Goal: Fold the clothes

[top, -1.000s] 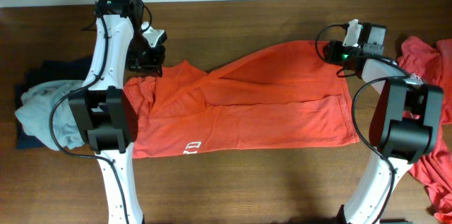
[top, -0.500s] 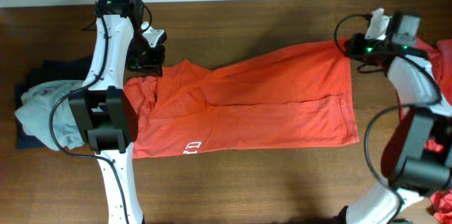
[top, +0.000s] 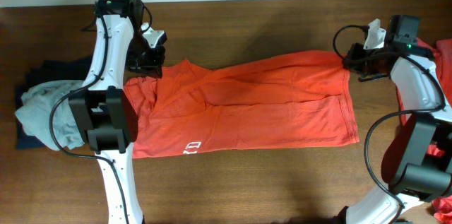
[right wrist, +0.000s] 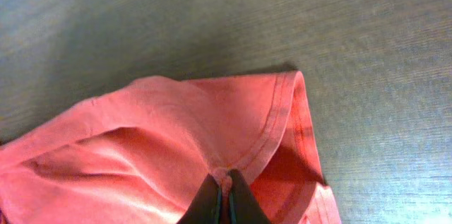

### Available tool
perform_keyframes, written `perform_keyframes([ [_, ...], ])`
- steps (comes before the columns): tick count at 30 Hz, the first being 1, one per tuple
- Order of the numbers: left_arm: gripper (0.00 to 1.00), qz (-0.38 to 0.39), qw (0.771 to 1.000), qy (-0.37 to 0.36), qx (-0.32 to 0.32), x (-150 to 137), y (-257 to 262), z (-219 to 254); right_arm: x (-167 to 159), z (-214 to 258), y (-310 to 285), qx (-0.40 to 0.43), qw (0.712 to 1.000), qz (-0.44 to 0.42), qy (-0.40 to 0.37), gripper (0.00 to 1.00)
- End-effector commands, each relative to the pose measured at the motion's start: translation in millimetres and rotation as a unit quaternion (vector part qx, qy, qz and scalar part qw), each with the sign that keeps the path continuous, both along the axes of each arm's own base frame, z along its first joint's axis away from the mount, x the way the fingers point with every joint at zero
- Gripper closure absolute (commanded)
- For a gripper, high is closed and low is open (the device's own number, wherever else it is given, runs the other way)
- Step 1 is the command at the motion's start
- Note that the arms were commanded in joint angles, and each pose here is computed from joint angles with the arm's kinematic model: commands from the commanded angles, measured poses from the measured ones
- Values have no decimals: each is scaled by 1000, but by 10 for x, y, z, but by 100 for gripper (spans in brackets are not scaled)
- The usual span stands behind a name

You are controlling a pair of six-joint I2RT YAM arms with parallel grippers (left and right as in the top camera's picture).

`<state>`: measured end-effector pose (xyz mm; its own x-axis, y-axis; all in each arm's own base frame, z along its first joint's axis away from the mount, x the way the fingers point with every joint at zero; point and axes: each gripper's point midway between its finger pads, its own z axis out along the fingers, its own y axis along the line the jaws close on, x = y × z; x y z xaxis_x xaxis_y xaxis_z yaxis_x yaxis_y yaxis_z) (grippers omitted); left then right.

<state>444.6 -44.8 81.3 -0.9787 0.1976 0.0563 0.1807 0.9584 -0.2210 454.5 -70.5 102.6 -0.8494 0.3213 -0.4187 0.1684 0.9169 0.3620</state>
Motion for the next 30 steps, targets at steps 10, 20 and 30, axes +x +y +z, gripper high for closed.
perform_keyframes([
  [10,61,3,998,-69,7,208,13,214,-23,-23,-52,-23,1000,-4,9,92],
  [20,53,3,995,-100,9,403,15,-235,2,-10,-57,-23,1000,-5,3,92],
  [30,71,2,995,-96,-7,362,-42,-540,26,3,-65,-25,1000,-5,-2,92],
])
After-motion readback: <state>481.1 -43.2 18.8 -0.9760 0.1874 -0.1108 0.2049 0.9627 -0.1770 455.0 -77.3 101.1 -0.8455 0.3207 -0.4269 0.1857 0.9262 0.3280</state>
